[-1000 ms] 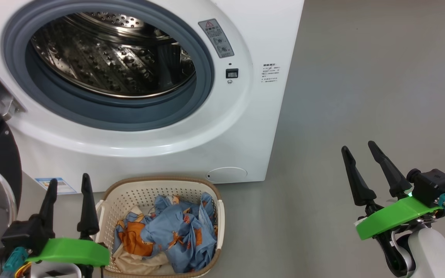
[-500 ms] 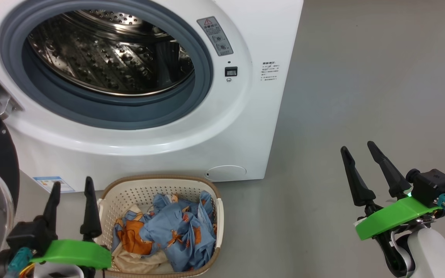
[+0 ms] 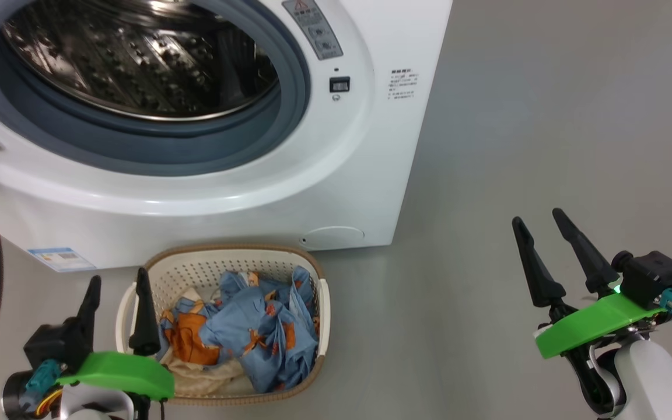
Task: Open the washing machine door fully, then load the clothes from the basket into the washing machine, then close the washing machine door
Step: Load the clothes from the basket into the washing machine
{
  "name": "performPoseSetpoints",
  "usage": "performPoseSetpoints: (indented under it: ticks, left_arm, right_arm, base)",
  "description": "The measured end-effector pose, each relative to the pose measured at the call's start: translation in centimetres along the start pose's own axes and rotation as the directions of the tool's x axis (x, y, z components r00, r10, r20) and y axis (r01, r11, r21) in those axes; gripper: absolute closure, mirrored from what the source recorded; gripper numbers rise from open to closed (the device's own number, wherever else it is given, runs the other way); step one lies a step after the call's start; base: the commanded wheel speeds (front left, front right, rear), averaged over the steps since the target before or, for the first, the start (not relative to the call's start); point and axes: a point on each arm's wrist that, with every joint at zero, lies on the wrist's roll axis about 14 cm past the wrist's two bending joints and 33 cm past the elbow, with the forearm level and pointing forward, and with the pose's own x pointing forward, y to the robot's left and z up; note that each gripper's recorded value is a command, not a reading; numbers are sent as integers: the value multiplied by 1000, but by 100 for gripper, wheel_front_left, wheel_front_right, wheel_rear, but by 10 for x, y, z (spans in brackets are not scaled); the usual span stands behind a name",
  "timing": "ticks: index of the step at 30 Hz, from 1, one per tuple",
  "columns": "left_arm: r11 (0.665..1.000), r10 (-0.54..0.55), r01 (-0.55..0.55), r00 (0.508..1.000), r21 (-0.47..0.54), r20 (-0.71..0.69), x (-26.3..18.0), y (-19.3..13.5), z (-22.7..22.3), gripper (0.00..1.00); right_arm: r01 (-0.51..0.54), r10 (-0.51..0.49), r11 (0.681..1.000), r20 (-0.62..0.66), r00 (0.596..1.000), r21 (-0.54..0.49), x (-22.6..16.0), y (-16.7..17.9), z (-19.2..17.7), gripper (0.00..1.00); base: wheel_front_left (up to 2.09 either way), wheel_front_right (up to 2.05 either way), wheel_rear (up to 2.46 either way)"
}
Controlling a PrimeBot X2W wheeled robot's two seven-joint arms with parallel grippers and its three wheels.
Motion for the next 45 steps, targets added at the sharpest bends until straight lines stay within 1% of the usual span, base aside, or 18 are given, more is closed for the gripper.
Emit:
performPoseSetpoints:
  ticks: [4, 10, 15, 18, 24, 32, 42, 45]
  left_arm:
    - [1000, -11, 10, 999, -12, -50, 11, -4, -18, 0]
    - [998, -12, 3, 989, -57, -149, 28, -5, -55, 0]
    - [997, -37, 22, 975, -71, -220, 48, -12, -83, 0]
    - [997, -39, 19, 958, -75, -283, 55, -13, -107, 0]
    - [997, -64, 36, 898, -73, -435, 59, -15, -163, 0]
    - [996, -79, 36, 805, -85, -588, 61, -17, -225, 0]
    - [991, -137, 86, 694, -106, -707, 59, -30, -282, 0]
    - [989, -146, 72, 669, -132, -729, 61, -32, -295, 0]
  right_arm:
    - [8, -8, 1000, -10, 1000, -1, 7, -5, -6, 0]
    - [26, -26, 1000, -30, 999, -1, 17, -15, -17, 0]
    - [47, -47, 999, -46, 998, -3, 27, -26, -28, 0]
    - [57, -57, 998, -57, 997, -3, 33, -31, -36, 0]
    - [73, -73, 997, -86, 994, -6, 44, -41, -54, 0]
    - [93, -94, 996, -129, 987, -14, 55, -55, -81, 0]
    - [124, -125, 992, -174, 977, -18, 60, -68, -109, 0]
    - [137, -139, 990, -187, 973, -21, 59, -73, -116, 0]
  base:
    - [0, 0, 0]
    - [0, 0, 0]
    - [0, 0, 0]
    - [0, 0, 0]
    - [0, 0, 0]
    - [0, 0, 0]
    - [0, 0, 0]
    - [0, 0, 0]
